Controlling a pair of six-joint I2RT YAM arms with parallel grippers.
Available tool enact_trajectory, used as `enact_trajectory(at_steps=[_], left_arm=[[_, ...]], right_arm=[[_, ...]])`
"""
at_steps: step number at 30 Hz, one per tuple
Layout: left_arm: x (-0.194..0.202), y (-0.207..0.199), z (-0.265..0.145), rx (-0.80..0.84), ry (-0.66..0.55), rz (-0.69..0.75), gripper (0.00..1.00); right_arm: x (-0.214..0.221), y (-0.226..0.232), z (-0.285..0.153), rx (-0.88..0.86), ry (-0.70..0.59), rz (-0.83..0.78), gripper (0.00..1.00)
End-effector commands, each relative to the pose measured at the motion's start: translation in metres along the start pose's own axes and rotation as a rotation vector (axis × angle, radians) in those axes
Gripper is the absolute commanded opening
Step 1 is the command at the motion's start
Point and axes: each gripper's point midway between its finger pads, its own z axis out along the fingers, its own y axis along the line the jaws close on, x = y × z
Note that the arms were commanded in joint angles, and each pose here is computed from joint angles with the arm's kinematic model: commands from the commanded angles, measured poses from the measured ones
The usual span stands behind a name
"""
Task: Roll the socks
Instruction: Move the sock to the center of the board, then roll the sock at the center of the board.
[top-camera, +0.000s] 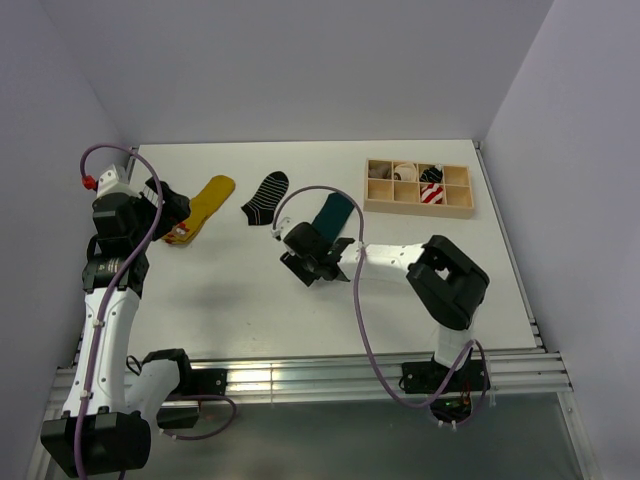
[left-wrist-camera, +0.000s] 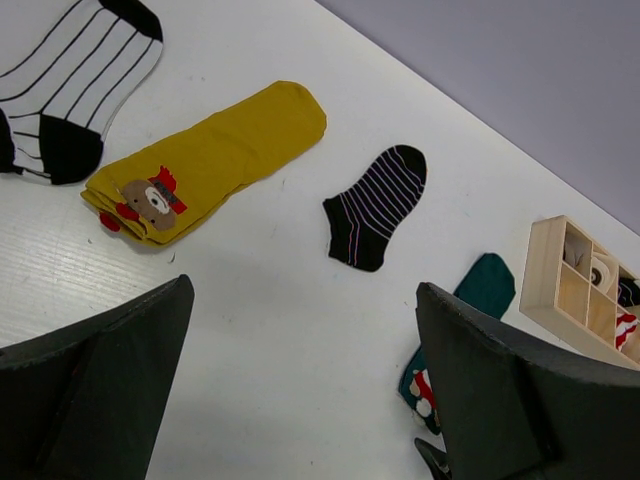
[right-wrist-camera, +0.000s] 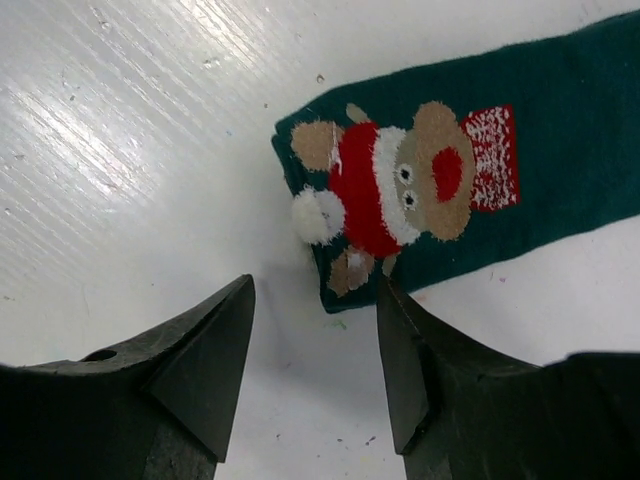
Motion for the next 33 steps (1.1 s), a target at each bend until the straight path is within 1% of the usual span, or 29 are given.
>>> enact_trajectory(at_steps=[1, 12, 15, 18, 21, 22, 24, 25, 28, 29, 32, 33], left_arm=[[-0.007, -0.005, 0.001, 0.030, -0.026, 0.014, 1.00], [-0.005, -0.005, 0.003, 0.033, -0.019, 0.011, 0.99], [-0.005, -0.005, 0.003, 0.034, -0.020, 0.009, 0.99], [-0.004, -0.005, 0.005, 0.033, -0.016, 0.011, 1.00], [-0.003, -0.005, 0.005, 0.036, -0.010, 0.011, 0.99], [-0.003, -0.006, 0.005, 0.038, -0.011, 0.011, 0.99], [-0.003, -0.006, 0.005, 0.039, -0.008, 0.009, 0.99], [-0.002, -0.006, 0.006, 0.042, -0.008, 0.012, 1.00], [0.000, -0.009, 0.007, 0.062, 0.001, 0.008, 0.99], [0.003, -0.011, 0.008, 0.074, 0.016, 0.005, 1.00], [0.013, -0.018, 0.012, 0.113, 0.064, -0.011, 0.99], [0.016, -0.021, 0.011, 0.129, 0.081, -0.019, 0.99]], right_arm=[[-0.011, -0.007, 0.005, 0.053, -0.047, -0.033, 0.59], [0.002, -0.010, 0.024, 0.092, -0.007, -0.049, 0.59], [0.005, -0.010, 0.028, 0.100, 0.000, -0.048, 0.57], [0.011, -0.010, 0.032, 0.107, 0.021, -0.054, 0.52], [0.015, -0.010, 0.035, 0.108, 0.037, -0.054, 0.43], [0.017, -0.009, 0.036, 0.103, 0.040, -0.055, 0.35], [0.019, -0.008, 0.037, 0.099, 0.047, -0.054, 0.25], [0.020, -0.006, 0.038, 0.092, 0.051, -0.055, 0.15], [0.015, 0.004, 0.035, 0.041, 0.041, -0.044, 0.03], [0.013, 0.012, 0.033, -0.001, 0.037, -0.036, 0.00], [-0.003, 0.027, 0.022, -0.079, -0.008, -0.008, 0.00], [-0.011, 0.035, 0.015, -0.130, -0.031, 0.005, 0.00]])
